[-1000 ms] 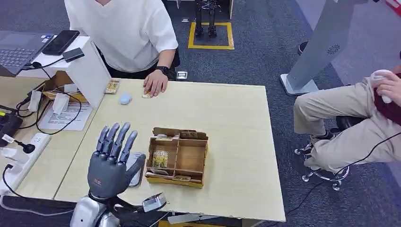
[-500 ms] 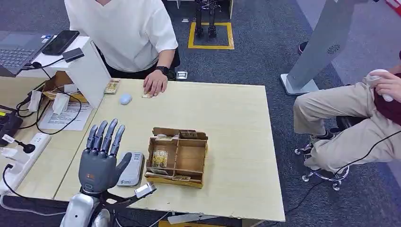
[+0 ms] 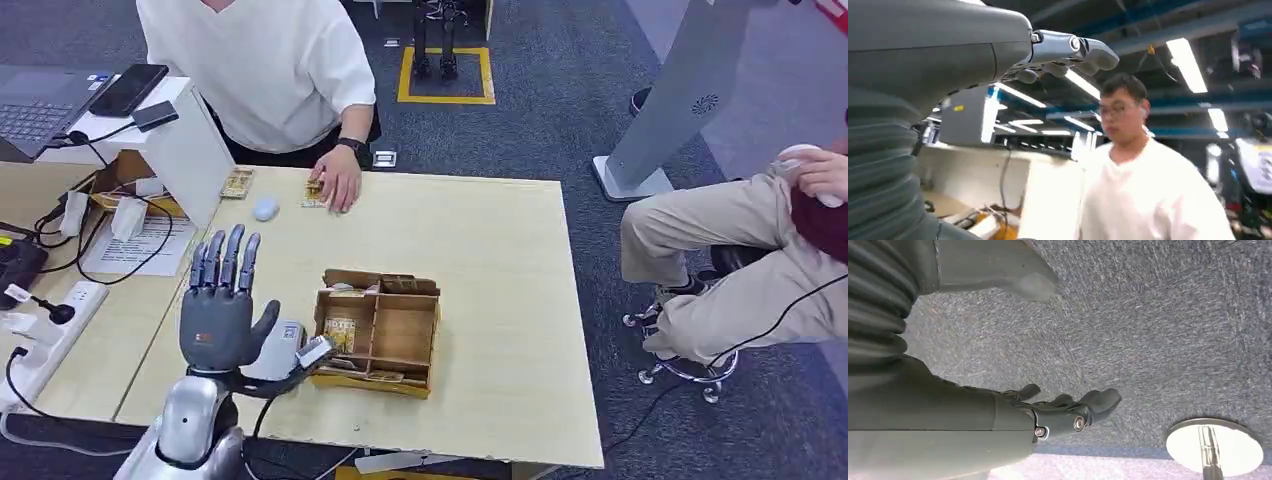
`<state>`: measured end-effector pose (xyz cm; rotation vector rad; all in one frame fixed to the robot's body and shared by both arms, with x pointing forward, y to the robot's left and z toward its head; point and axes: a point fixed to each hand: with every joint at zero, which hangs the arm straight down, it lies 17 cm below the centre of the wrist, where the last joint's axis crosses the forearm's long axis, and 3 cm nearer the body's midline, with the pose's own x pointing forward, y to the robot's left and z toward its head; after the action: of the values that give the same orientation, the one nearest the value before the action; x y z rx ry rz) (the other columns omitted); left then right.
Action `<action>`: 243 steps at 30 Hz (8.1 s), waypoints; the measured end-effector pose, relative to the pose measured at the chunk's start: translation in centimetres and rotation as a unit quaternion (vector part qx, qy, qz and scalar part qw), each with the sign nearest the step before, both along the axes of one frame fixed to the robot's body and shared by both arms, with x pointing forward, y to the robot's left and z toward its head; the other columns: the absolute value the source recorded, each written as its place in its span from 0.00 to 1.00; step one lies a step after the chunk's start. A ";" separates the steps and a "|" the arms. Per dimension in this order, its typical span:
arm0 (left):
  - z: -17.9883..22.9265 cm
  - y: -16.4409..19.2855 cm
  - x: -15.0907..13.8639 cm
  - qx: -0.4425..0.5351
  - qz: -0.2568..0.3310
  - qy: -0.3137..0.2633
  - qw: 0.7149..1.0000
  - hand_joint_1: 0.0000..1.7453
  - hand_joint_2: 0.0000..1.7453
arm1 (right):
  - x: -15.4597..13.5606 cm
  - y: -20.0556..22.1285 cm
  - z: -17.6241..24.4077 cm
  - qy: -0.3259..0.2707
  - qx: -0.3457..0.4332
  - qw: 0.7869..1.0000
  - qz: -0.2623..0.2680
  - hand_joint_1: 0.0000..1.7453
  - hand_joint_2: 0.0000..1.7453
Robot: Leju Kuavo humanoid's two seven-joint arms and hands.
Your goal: Pass the card to the sensor for recognition and then transmit it.
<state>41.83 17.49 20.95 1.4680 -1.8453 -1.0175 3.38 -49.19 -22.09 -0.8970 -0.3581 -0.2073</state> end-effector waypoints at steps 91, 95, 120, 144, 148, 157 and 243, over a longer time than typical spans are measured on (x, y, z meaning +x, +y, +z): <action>-5.5 -11.0 1.1 0.056 -0.066 0.132 0.987 0.00 1.00 | -1.9 0.1 -0.2 0.013 0.003 1.000 -0.018 0.00 1.00; -5.0 -11.2 1.1 0.045 -0.065 0.127 0.989 0.00 1.00 | -1.7 0.1 -0.2 0.012 0.004 1.000 -0.017 0.00 1.00; -4.4 -11.8 2.9 0.018 -0.042 0.140 0.989 0.00 1.00 | -0.3 0.6 -0.4 0.011 0.010 1.000 -0.007 0.00 1.00; -4.4 -11.2 3.4 0.002 -0.027 0.125 0.992 0.42 1.00 | 0.4 0.7 -0.4 0.012 0.011 1.000 0.002 0.00 1.00; -3.8 -11.2 3.3 -0.006 -0.030 0.112 0.993 1.00 1.00 | 0.5 0.7 -0.4 0.011 0.011 1.000 0.002 0.00 1.00; -3.1 -11.5 3.0 -0.012 -0.045 0.093 0.995 1.00 1.00 | 0.7 0.7 -0.4 0.012 0.011 1.000 0.008 0.00 1.00; -3.2 -2.6 -6.4 -0.043 -0.110 0.010 0.993 0.00 1.00 | -0.7 -0.1 -0.1 0.012 0.000 1.000 0.007 0.00 1.00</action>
<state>35.44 14.86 17.75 1.2192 -2.0437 -1.0360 2.66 -49.31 -22.16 -0.8962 -0.3425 -0.1846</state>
